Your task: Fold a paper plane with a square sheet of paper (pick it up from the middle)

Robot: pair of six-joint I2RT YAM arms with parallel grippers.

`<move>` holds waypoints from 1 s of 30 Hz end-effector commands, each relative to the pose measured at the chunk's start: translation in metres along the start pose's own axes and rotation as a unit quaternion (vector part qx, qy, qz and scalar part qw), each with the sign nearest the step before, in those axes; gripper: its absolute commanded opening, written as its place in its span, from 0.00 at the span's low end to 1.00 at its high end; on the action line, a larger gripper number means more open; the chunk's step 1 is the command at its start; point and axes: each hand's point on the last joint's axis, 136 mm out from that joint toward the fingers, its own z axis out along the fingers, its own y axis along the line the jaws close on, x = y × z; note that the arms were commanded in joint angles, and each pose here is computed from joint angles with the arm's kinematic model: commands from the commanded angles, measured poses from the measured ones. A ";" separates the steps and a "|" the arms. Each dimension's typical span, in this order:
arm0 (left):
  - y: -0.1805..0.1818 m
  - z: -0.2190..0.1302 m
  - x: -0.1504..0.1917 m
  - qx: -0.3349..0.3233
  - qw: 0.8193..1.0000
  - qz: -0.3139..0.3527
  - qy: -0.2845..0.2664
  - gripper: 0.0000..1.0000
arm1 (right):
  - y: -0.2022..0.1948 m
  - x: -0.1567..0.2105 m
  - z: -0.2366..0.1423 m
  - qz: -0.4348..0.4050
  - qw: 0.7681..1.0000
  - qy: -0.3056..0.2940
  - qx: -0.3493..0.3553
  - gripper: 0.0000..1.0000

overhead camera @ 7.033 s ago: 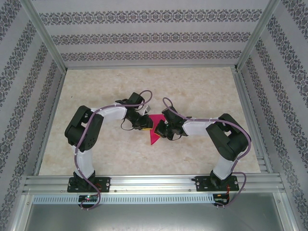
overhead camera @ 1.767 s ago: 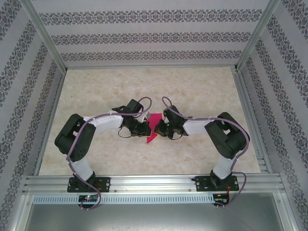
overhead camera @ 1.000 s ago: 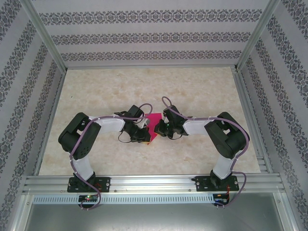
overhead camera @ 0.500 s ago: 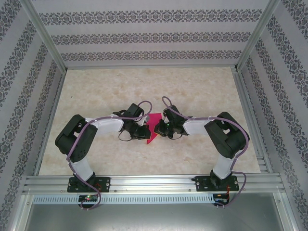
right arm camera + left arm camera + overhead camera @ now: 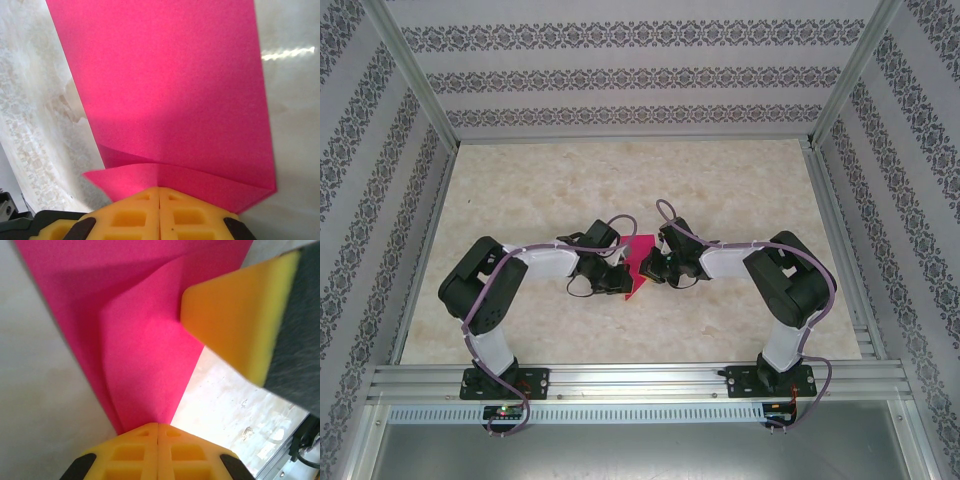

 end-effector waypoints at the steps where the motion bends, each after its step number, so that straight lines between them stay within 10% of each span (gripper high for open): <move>1: 0.002 0.002 0.011 -0.010 1.000 0.006 0.006 0.07 | -0.044 0.009 0.011 0.018 0.997 0.013 0.069 0.08; 17: 0.022 -0.003 0.048 -0.050 0.998 0.011 0.023 0.07 | -0.053 0.005 0.011 0.023 0.996 0.013 0.080 0.07; 30: -0.028 -0.032 -0.007 -0.003 0.993 0.067 -0.093 0.06 | -0.053 0.004 0.015 0.023 0.997 0.016 0.077 0.07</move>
